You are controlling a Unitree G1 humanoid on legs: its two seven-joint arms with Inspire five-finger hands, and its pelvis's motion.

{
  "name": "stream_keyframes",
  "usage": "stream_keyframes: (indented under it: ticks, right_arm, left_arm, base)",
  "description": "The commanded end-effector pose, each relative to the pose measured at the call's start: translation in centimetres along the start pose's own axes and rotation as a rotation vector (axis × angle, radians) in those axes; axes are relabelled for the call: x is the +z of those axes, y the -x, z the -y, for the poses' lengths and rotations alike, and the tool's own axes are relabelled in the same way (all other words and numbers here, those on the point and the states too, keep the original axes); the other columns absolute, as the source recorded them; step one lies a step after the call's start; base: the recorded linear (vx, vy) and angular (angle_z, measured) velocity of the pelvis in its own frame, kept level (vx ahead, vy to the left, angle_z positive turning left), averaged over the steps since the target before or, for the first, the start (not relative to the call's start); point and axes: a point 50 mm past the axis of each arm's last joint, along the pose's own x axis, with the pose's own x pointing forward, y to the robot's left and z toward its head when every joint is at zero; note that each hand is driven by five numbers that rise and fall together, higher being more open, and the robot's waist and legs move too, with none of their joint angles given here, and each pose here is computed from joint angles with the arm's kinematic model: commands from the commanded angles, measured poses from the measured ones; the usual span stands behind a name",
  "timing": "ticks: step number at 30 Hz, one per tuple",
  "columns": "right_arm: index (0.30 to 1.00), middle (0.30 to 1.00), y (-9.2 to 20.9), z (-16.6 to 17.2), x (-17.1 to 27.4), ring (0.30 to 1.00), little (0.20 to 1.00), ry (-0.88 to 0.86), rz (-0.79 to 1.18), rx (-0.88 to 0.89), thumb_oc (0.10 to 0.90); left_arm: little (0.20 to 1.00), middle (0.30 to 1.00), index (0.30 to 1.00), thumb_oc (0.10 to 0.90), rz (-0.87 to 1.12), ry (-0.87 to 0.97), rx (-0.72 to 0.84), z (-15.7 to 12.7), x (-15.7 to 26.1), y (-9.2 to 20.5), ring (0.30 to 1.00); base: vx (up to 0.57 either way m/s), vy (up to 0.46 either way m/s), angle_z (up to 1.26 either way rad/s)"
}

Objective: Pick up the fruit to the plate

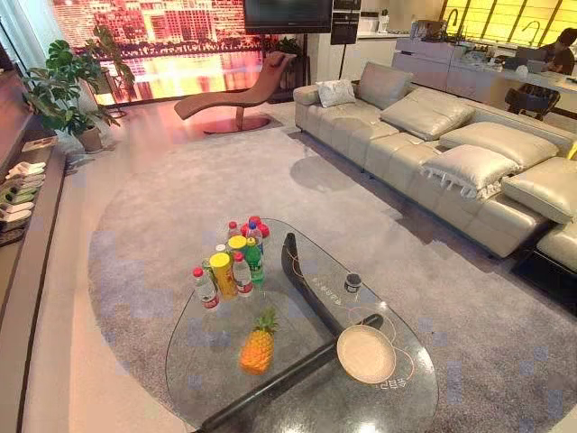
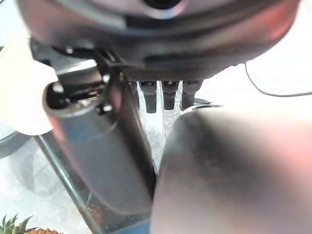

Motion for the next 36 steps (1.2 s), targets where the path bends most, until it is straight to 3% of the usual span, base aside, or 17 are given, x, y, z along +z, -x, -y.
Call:
stream_keyframes:
  ticks: [1, 10, 26, 36]
  right_arm:
    - [0.9, 0.9, -0.1, -0.2, -0.7, 0.9, 0.9, 0.03, -0.09, -0.015, 0.8]
    - [0.9, 0.9, -0.1, -0.1, -1.0, 0.9, 0.9, 0.032, -0.091, -0.019, 0.8]
    - [0.9, 0.9, -0.1, -0.1, -1.1, 0.9, 0.9, 0.052, -0.094, -0.043, 0.8]
    - [0.9, 0.9, 0.2, 1.0, -0.6, 0.9, 0.9, 0.066, -0.081, -0.076, 0.8]
  left_arm:
    - [0.9, 0.9, 0.9, 0.8, -0.044, -0.078, 0.067, -0.1, 0.8, -0.1, 0.9]
    - [0.9, 0.9, 0.9, 0.8, -0.041, -0.058, 0.052, 0.0, 0.6, -0.1, 0.9]
    - [0.9, 0.9, 0.9, 0.8, -0.055, -0.075, 0.211, -1.0, 0.1, 0.0, 0.9]
    - [0.9, 0.9, 0.9, 0.8, 0.132, 0.052, 0.356, -2.5, 2.8, 0.1, 0.9]
  base:
    - [-0.03, 0.147, -0.19]
    - [0.01, 0.0, 0.0]
    - [0.01, -0.001, 0.0]
    - [0.01, -0.002, 0.0]
